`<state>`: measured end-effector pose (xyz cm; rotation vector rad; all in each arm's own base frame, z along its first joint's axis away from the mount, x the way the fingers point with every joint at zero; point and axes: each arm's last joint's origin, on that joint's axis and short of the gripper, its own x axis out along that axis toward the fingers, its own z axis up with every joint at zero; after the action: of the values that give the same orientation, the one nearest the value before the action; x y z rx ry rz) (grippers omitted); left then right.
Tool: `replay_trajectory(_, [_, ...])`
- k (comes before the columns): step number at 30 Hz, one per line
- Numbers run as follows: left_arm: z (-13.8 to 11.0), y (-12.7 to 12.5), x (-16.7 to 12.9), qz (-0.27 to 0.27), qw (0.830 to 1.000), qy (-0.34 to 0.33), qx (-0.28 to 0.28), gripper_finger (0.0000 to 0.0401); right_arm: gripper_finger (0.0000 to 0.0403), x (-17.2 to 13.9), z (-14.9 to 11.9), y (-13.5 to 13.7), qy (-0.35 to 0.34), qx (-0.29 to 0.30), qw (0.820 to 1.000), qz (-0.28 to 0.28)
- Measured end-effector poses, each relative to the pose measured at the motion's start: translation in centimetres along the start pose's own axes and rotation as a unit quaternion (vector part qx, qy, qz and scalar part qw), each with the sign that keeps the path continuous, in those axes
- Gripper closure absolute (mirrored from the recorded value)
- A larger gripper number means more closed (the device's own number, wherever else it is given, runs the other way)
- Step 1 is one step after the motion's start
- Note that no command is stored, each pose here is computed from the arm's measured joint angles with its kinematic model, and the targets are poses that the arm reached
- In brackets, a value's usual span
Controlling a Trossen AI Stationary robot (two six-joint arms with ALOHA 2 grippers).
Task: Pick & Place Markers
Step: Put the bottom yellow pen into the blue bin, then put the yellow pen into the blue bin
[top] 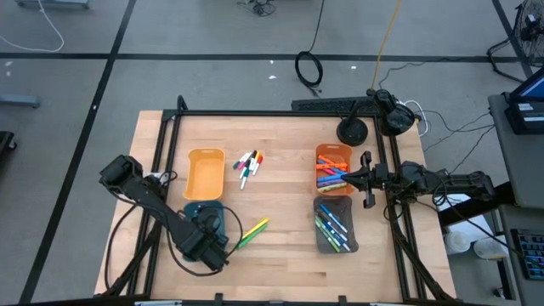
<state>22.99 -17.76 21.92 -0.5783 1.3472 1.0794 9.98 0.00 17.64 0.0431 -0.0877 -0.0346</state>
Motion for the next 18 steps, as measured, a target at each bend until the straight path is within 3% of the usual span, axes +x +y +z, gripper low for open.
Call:
replay_trajectory(4, [0.0, 0.1, 0.0, 0.003, 1.000, -0.003, 0.018, 0.0274, 0.0399, 0.0, 0.0, 0.0, 0.000, 0.000, 1.000, 0.000])
replay_trajectory(10, [0.1, 0.0, 0.0, 0.001, 0.996, -0.008, 0.091, 0.0220, 0.0399, 0.0, 0.0, 0.0, 0.000, 0.000, 1.000, 0.000])
replay_trajectory(18, [1.2, -0.5, -0.4, -0.019, 0.987, -0.077, 0.142, 0.0211, 0.0399, 0.0, 0.0, 0.0, 0.000, 0.000, 1.000, 0.000])
